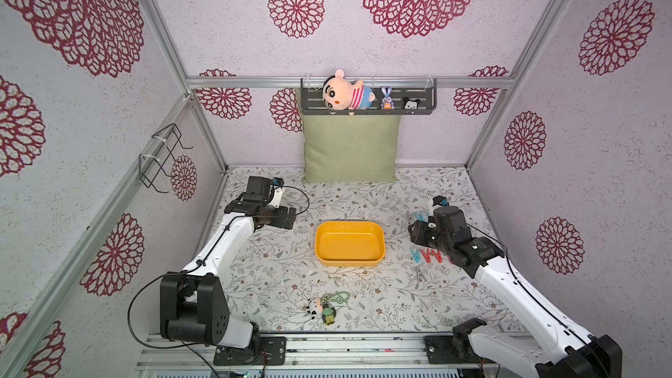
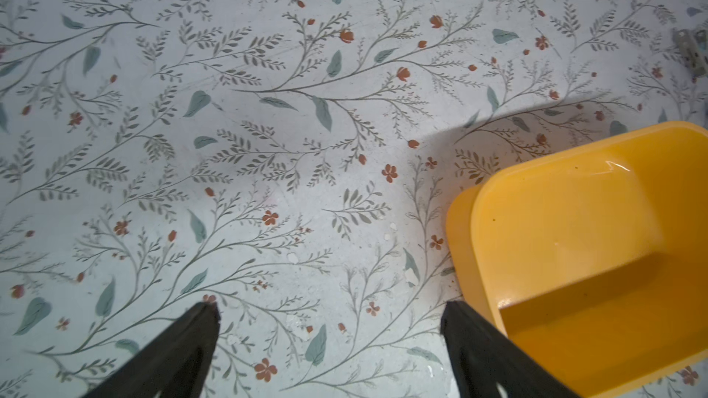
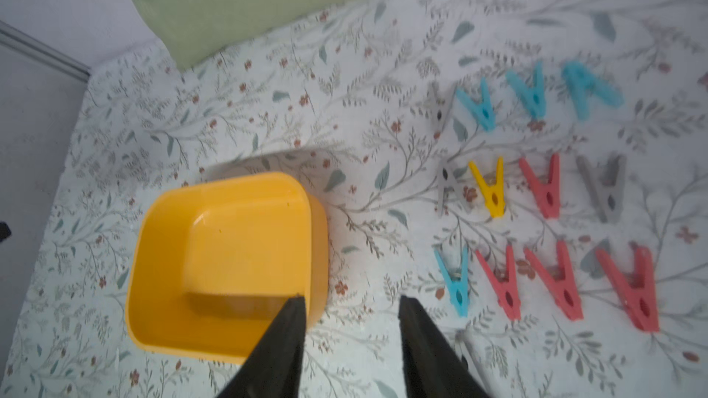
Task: Take the clothespins out of the storage box
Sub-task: Reset both arms
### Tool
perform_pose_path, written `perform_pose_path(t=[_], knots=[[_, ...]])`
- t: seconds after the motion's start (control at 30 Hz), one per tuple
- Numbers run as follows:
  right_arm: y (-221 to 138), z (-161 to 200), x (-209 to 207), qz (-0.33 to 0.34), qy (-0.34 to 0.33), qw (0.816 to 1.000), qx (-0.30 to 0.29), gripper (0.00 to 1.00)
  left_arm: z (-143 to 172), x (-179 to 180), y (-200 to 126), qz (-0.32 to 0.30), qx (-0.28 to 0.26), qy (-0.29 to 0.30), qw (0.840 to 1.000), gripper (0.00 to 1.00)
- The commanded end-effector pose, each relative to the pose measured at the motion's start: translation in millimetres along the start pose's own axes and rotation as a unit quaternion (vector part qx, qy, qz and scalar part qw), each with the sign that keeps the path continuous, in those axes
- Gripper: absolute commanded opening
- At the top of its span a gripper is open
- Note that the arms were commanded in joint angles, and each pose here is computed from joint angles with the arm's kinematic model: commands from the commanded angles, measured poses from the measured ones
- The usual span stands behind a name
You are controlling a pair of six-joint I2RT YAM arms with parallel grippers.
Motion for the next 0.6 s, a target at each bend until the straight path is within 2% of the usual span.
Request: perform_pose_path(t=[0.0,0.03,0.13,0.23,0.33,0.47,0.57], knots=[[-2.9,-28.5,-8.5,0.043,-0.064,0.987,-0.143,0.76,-6.6,30.8,-20.2,-0.06,-0.041,-0.023,0.997,0.97],[-0.6,-28.7,-14.3,0.064,-0.077,0.981,-0.163,0.86,-6.2,37.3,-23.8,-0.072,-0.053,-0.031,0.996,0.97],[6.9,-33.7,-27.4,0.116,-0.111,0.968,-0.194,0.99,-3.8,53.6,-33.0,-0.1,-0.098,-0.056,0.989,0.97],[14.5,-36.1,-36.6,0.153,-0.138,0.956,-0.211,0.99,0.2,76.0,-39.3,-0.109,-0.154,-0.105,0.976,0.97],[12.8,-35.3,-40.3,0.166,-0.13,0.953,-0.219,0.99,9.0,102.6,-42.9,-0.126,-0.198,-0.149,0.961,0.97],[6.9,-27.1,-37.8,0.135,-0.128,0.959,-0.212,0.99,29.0,111.2,-25.5,-0.146,-0.24,-0.16,0.946,0.97],[2.6,-19.6,-32.5,0.092,-0.144,0.961,-0.216,0.99,45.5,109.0,-7.5,-0.136,-0.299,-0.167,0.93,0.97]])
Point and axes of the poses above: each gripper's point midway between its finger pads, its own y axis out along the fingers, its own x axis along the line the jaws close on, z = x × y, the point moved 7 cm from there along -y, back along the fingers, and after that the axes turned 2 degrees about -y, right-handed, at the moved point
